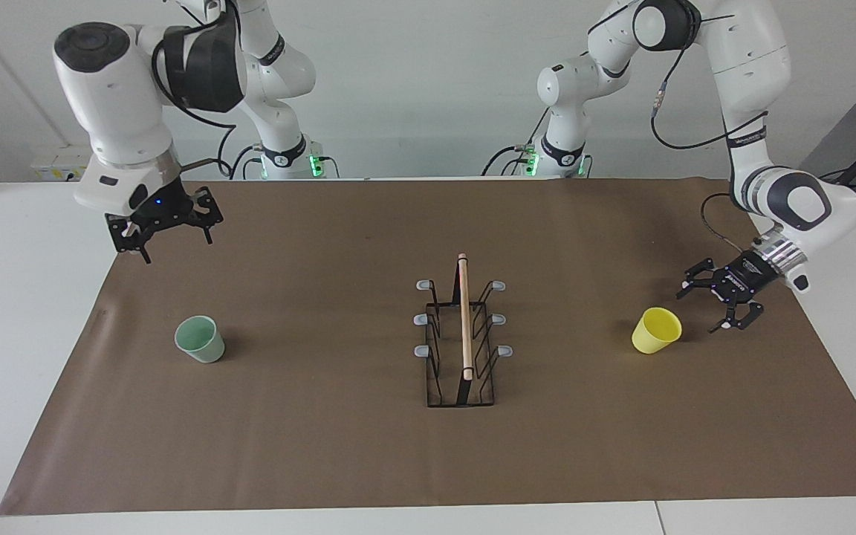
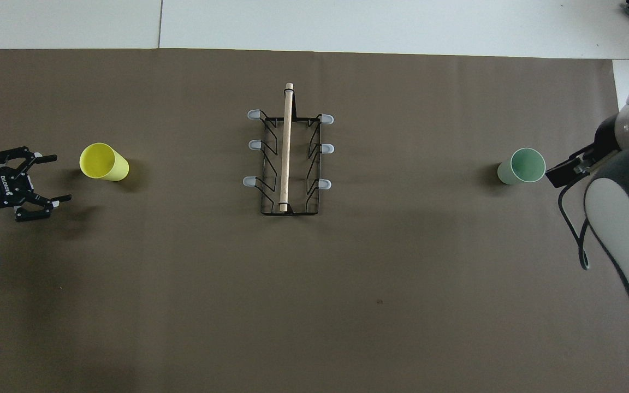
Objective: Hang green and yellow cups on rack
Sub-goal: 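Reach the left gripper to the yellow cup while the right gripper approaches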
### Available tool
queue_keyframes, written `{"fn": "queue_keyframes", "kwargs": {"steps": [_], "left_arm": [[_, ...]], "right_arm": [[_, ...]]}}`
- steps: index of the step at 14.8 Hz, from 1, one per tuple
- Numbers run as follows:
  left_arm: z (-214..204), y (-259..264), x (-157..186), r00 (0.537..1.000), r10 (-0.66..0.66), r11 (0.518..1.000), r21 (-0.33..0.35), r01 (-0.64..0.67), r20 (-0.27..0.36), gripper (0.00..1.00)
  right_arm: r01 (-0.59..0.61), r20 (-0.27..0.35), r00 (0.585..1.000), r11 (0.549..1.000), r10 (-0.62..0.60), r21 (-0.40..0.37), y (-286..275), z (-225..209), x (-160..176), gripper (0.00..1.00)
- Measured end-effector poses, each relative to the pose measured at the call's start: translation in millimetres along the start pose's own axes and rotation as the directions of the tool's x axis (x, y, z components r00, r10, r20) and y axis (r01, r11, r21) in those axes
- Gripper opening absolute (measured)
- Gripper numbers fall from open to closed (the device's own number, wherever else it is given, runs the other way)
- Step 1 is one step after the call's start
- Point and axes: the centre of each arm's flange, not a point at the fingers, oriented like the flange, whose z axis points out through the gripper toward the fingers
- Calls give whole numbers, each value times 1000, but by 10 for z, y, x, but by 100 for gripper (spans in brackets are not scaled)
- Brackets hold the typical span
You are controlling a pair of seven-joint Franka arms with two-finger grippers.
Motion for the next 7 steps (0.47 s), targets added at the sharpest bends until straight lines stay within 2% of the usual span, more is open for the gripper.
{"fn": "queue_keyframes", "kwargs": {"steps": [2, 4, 7], "left_arm": [[46, -108, 92, 997, -60, 998, -30, 62, 44, 100], [48, -154, 163, 991, -102, 993, -58, 107, 84, 100], [136, -171, 126, 984, -100, 989, -91, 115, 146, 100]], "right_arm": [[125, 35, 992, 990, -123, -57, -165, 219, 191, 100], [250, 76, 967, 960, -242, -123, -319, 376, 403, 100], [498, 187, 865, 838, -465, -223, -621, 659, 747, 100]]}}
